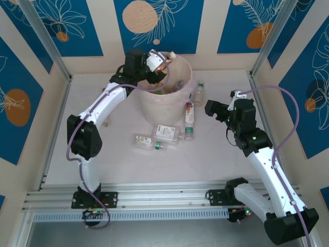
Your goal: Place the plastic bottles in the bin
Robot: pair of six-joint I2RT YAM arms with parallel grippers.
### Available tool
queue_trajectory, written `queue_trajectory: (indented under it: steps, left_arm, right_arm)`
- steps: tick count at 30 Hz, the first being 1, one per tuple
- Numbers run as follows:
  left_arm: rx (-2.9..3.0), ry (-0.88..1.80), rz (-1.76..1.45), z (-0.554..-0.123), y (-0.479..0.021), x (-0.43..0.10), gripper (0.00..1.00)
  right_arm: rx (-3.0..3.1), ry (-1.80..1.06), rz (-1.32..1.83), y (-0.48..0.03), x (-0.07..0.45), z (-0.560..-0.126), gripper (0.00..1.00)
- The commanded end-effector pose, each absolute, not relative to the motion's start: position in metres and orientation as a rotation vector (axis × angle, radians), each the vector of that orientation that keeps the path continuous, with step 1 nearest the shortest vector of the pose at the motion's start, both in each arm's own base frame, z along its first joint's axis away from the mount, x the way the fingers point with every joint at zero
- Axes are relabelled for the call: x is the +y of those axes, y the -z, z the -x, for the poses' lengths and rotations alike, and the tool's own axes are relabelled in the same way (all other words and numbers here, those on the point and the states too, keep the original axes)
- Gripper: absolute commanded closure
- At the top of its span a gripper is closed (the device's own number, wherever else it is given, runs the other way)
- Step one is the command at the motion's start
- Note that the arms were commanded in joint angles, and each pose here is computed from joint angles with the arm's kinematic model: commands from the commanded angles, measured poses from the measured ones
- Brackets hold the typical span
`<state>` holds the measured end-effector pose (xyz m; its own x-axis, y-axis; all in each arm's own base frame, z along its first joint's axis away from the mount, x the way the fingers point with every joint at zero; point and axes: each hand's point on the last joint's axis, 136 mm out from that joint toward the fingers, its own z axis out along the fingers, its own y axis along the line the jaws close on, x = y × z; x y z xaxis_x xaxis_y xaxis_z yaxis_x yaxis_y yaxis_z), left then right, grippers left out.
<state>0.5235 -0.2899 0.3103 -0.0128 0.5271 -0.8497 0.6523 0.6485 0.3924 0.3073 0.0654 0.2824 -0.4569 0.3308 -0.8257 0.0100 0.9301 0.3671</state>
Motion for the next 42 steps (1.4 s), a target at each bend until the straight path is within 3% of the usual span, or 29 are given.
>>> queue_trajectory:
  steps: [1, 15, 31, 42]
  left_arm:
    - [1.615, 0.027, -0.933, -0.534, -0.336, -0.284, 0.17]
    - [1.649, 0.161, -0.742, -0.518, -0.377, -0.275, 0.0]
    - [1.594, 0.42, -0.526, -0.462, -0.423, -0.258, 0.0]
    - [1.639, 0.497, -0.229, -0.42, -0.402, -0.209, 0.0]
  right_arm:
    - [2.006, -0.365, -0.263, -0.287, 0.06, -0.305, 0.02]
    - [2.018, -0.363, -0.264, -0.28, 0.06, -0.307, 0.02]
    - [2.134, -0.337, -0.295, -0.244, 0.062, -0.32, 0.0]
    - [2.304, -0.356, -0.385, -0.185, 0.07, -0.33, 0.0]
